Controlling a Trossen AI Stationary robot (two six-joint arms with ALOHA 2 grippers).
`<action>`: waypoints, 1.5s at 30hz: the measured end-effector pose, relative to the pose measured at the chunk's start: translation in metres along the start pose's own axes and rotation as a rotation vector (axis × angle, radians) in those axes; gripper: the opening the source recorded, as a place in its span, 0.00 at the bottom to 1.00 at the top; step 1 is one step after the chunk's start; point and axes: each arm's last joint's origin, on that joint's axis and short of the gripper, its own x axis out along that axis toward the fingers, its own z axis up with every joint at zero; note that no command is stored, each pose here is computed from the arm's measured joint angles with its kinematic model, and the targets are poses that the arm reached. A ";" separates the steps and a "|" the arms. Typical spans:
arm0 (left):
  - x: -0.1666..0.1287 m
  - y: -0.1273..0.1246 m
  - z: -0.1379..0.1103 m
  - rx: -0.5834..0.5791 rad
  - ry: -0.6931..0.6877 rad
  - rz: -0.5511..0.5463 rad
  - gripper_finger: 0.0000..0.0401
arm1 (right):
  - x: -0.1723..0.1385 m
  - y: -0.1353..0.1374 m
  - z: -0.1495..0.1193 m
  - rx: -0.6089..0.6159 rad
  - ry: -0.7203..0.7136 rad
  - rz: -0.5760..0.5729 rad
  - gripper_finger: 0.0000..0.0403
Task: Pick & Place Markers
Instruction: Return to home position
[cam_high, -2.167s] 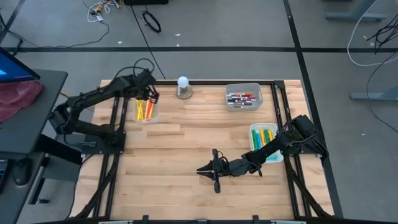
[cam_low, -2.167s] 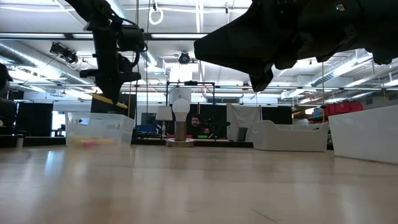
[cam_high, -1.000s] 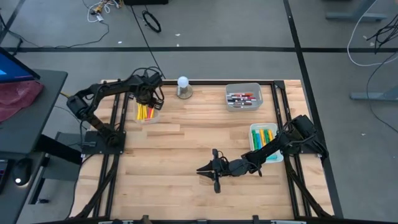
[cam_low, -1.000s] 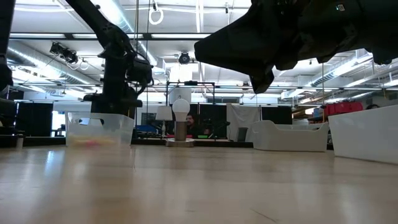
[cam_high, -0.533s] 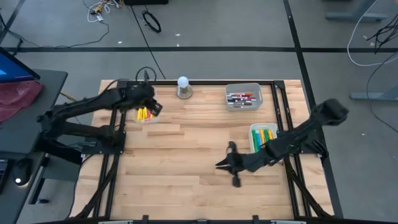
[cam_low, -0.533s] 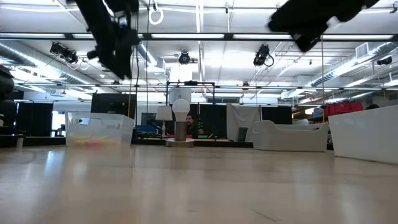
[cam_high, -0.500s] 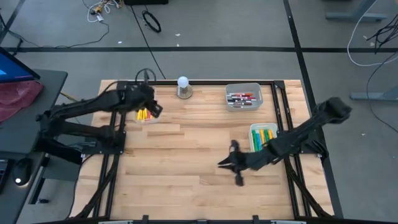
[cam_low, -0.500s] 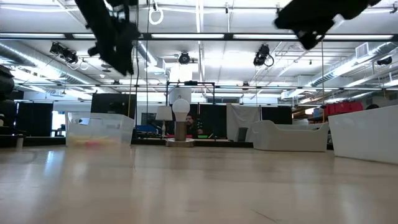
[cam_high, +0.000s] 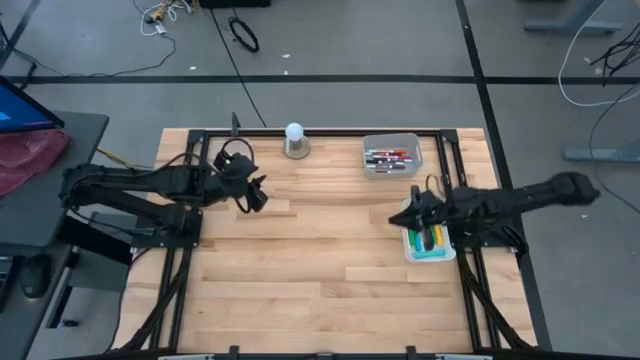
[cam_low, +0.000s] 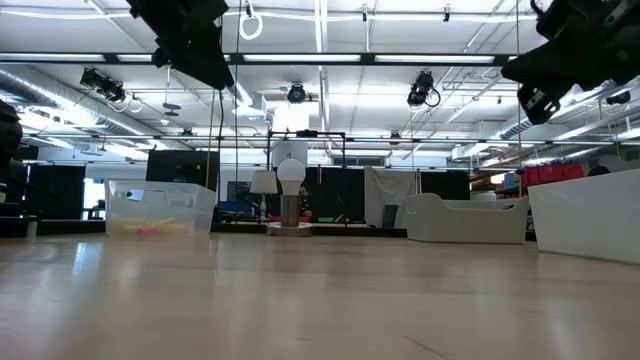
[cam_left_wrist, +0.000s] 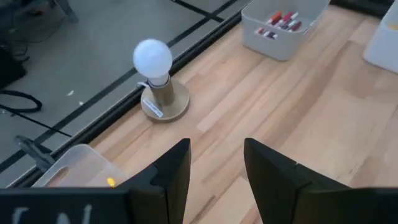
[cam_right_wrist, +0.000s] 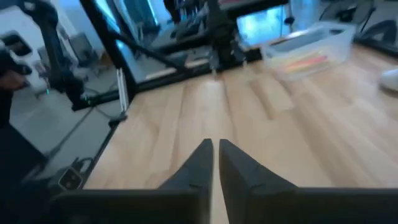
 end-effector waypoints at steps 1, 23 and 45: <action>0.001 0.000 -0.001 0.000 0.001 -0.003 0.39 | -0.005 -0.007 -0.001 -0.005 -0.018 0.001 0.07; 0.054 0.027 -0.101 -0.178 -0.120 -0.199 0.39 | -0.034 -0.044 -0.039 0.039 -0.229 -0.058 0.01; 0.030 0.049 -0.114 -0.260 -0.273 -0.274 0.39 | -0.031 -0.033 -0.045 -0.091 -0.180 -0.024 0.01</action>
